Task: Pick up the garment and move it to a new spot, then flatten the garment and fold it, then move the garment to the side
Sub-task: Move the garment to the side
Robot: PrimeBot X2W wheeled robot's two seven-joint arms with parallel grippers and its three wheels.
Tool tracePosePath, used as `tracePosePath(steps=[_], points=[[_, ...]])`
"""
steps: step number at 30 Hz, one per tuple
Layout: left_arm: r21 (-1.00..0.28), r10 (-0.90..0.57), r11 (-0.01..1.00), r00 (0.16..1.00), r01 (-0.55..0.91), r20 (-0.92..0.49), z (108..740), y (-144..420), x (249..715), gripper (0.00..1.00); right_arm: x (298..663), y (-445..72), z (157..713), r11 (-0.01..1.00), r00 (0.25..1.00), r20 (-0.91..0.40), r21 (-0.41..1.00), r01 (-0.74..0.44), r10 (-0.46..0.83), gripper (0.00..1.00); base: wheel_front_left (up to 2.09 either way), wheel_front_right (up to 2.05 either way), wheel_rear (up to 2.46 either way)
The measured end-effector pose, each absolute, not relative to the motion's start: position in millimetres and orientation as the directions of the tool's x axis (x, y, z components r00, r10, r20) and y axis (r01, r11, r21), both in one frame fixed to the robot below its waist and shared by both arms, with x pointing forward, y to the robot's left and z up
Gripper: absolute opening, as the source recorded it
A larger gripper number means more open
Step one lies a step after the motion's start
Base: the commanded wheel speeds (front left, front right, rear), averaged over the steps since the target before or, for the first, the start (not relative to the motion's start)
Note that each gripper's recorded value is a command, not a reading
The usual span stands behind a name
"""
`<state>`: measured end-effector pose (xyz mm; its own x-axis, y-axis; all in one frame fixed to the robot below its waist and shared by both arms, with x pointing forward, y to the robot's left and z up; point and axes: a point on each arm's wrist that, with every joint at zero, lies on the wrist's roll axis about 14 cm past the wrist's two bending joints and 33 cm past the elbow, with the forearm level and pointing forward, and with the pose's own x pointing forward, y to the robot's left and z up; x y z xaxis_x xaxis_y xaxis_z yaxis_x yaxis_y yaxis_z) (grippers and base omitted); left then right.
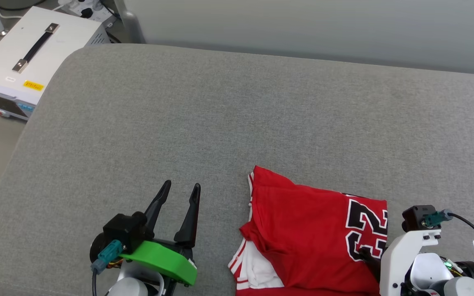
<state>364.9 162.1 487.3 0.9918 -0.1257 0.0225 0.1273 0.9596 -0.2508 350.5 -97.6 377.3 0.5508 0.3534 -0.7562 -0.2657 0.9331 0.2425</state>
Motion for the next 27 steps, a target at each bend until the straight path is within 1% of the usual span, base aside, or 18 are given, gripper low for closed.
tracePosePath(steps=[4,5,6,7,11,14,19,22,27], points=[[-0.249,-0.102,0.963,0.995,0.1,0.002,481.3,169.7,362.5,1.0,344.9,-86.6,364.9,0.921,0.484,-0.789,0.264,-0.288,0.378,1.0,0.0,0.0,0.0],[-0.248,-0.1,0.964,0.995,0.097,0.0,480.6,170.6,362.4,1.0,344.2,-84.0,363.3,0.917,0.473,-0.793,0.268,-0.295,0.384,0.84,0.0,0.0,0.0],[-0.247,-0.097,0.964,0.995,0.094,-0.002,480.3,171.5,362.2,1.0,343.9,-82.4,362.1,0.914,0.463,-0.797,0.267,-0.306,0.387,0.11,0.0,0.0,0.0],[-0.247,-0.096,0.965,0.995,0.093,-0.002,480.4,171.9,361.9,1.0,344.3,-82.1,362.1,0.912,0.461,-0.798,0.259,-0.319,0.388,0.0,0.0,0.0,0.0],[-0.247,-0.108,0.963,0.994,0.106,0.006,482.6,168.2,362.0,1.0,344.3,-75.5,366.8,0.899,0.478,-0.78,0.243,-0.365,0.404,0.0,0.0,0.0,0.0],[-0.248,-0.131,0.96,0.991,0.13,0.013,484.5,161.1,363.4,1.0,349.3,-78.4,376.2,0.894,0.515,-0.756,0.207,-0.398,0.404,0.0,0.0,0.0,0.0],[-0.254,-0.194,0.947,0.981,0.194,0.025,487.6,140.0,366.3,1.0,352.2,-93.9,393.4,0.872,0.559,-0.739,0.077,-0.484,0.376,0.0,0.0,0.0,0.0],[-0.26,-0.258,0.931,0.966,0.257,0.03,488.3,119.0,368.0,1.0,354.2,-113.1,410.3,0.844,0.59,-0.729,-0.032,-0.535,0.346,0.0,0.0,0.0,0.0],[-0.271,-0.337,0.901,0.94,0.339,0.055,494.6,91.1,376.3,1.0,363.5,-156.9,445.0,0.823,0.649,-0.713,-0.182,-0.537,0.266,0.0,0.0,0.0,0.0]])
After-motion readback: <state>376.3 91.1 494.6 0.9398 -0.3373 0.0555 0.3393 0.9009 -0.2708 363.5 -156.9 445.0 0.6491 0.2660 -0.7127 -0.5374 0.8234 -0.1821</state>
